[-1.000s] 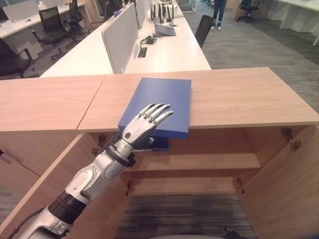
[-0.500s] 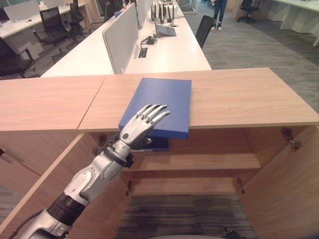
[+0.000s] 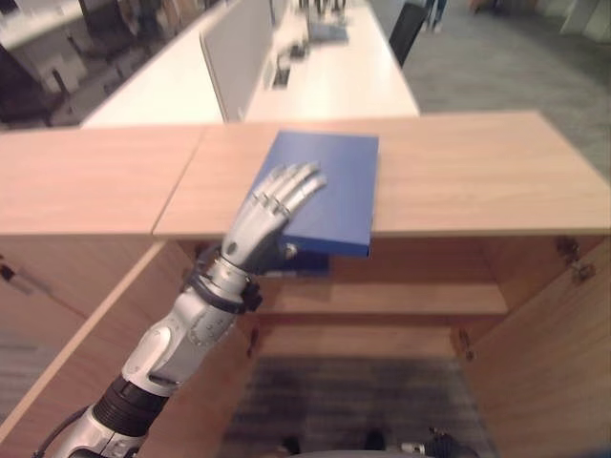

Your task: Put the empty folder in the office cabinet

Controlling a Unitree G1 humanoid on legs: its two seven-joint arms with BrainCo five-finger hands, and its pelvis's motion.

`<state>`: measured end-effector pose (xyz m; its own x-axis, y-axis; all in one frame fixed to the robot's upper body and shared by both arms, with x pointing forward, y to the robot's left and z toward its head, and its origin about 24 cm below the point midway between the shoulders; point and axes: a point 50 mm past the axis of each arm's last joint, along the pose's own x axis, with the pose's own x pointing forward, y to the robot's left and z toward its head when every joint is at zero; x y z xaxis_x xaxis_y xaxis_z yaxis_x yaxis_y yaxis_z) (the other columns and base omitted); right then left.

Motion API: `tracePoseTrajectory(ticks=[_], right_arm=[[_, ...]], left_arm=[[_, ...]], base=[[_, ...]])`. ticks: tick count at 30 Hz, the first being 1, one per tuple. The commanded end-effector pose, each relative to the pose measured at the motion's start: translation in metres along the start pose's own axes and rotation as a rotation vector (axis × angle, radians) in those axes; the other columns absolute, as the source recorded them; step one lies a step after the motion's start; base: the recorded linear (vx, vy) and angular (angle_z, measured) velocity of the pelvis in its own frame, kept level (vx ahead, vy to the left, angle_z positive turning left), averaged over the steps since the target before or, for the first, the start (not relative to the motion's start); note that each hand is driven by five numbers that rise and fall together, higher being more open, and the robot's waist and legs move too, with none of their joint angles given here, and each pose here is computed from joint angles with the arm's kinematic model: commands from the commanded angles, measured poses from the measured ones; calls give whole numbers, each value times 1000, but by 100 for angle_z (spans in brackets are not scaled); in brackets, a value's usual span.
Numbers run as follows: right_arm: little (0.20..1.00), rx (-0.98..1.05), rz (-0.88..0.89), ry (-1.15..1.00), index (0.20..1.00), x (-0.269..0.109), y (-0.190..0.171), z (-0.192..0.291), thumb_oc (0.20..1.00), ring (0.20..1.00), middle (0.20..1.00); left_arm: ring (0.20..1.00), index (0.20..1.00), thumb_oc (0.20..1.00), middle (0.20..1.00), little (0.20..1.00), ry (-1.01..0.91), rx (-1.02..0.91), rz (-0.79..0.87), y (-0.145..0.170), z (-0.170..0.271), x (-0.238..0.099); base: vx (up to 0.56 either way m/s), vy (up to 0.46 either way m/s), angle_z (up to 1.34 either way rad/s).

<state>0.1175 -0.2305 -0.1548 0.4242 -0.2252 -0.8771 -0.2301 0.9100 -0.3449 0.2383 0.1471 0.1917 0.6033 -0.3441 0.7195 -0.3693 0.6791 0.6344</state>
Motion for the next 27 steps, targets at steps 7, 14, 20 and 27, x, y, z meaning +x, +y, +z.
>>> tracePoseTrajectory(ticks=[7,14,20,27], right_arm=[[1000,74,72,7,1000,-2,37,11,1000,1000,1000],[1000,89,61,21,1000,0,35,11,1000,1000,1000],[1000,99,71,-21,1000,-1,36,15,1000,1000,1000],[1000,62,53,-67,1000,1,31,31,1000,1000,1000]], left_arm=[[1000,1000,1000,1000,1000,-11,-59,439,66,12,-9],[1000,1000,1000,1000,1000,-49,-113,600,79,17,-6],[1000,1000,1000,1000,1000,-77,-68,578,77,17,5],[1000,1000,1000,1000,1000,-77,-9,344,34,2,25]], base=[[-126,20,15],[-64,20,-5],[-47,-19,0],[-18,22,-7]])
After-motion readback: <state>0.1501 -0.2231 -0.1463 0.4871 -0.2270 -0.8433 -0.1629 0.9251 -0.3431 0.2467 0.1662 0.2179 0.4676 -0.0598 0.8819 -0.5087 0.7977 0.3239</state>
